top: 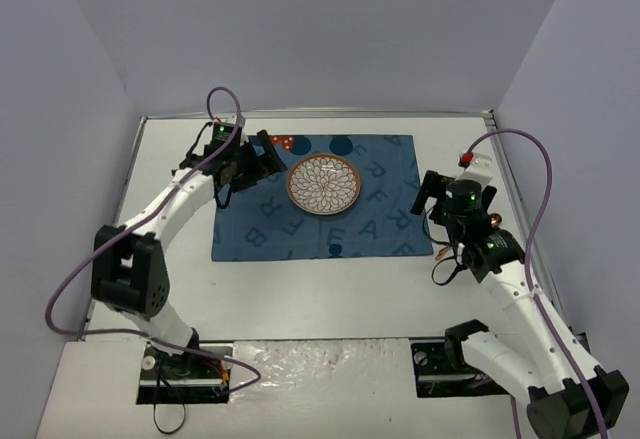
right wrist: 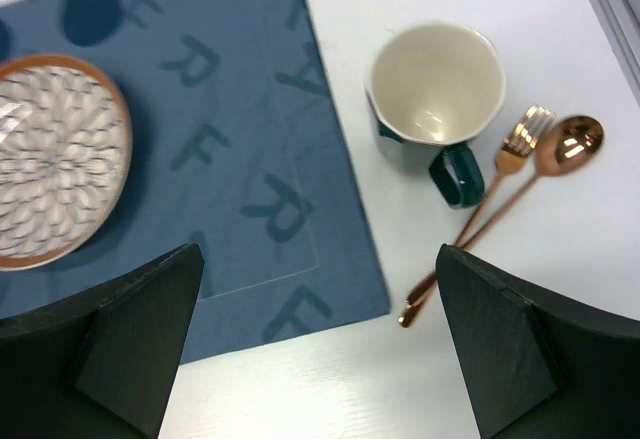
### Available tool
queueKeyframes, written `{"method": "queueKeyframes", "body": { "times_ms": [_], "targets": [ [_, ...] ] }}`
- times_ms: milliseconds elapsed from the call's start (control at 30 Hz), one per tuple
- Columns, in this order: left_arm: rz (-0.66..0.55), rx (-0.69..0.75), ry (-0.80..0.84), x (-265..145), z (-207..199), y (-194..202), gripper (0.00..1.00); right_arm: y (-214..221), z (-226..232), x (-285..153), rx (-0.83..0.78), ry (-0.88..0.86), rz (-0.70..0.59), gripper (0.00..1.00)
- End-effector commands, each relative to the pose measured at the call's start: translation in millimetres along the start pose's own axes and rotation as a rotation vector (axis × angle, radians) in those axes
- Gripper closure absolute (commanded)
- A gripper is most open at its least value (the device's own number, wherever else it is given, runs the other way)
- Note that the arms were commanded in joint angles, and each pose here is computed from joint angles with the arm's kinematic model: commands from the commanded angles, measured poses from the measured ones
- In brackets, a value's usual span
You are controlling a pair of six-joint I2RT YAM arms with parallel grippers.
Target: Set the dinner table for one person
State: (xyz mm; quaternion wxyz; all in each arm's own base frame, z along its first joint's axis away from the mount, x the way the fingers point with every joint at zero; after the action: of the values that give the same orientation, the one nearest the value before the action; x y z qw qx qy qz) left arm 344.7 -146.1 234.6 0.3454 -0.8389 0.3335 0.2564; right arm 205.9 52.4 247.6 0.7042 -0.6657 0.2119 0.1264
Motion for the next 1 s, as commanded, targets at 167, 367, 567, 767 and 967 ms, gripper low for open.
{"method": "queueKeyframes", "body": {
  "times_ms": [167, 367, 567, 767, 967],
  "targets": [
    [-0.022, 0.295, -0.088, -109, 26, 11, 0.03, 3, -22, 54, -0.056, 0.193, 0.106, 0.07],
    [-0.108, 0.355, -0.146, -127, 52, 17, 0.03, 8, -44, 64, -0.078, 0.189, 0.132, 0.09],
    [-0.137, 0.365, -0.152, -129, 61, 24, 0.03, 19, -65, 92, -0.033, 0.154, 0.192, 0.09],
    [-0.136, 0.363, -0.178, -129, 68, 28, 0.03, 23, -71, 112, -0.026, 0.102, 0.209, 0.09],
    [-0.141, 0.360, -0.182, -130, 68, 28, 0.03, 25, -72, 124, -0.045, 0.100, 0.226, 0.16]
  ]
}}
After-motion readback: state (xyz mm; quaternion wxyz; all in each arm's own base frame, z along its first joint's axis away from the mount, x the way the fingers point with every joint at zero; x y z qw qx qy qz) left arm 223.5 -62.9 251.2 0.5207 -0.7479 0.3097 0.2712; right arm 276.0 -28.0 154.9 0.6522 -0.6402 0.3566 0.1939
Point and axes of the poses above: each gripper's point midway between its finger pads, its own x axis out along the fingers, its own z axis along the line the jaws close on, y = z × x, the point moved 10 cm from there along -x, back along the fingers, and after that the axes turned 9 degrees about -x, right-handed, at the moved point
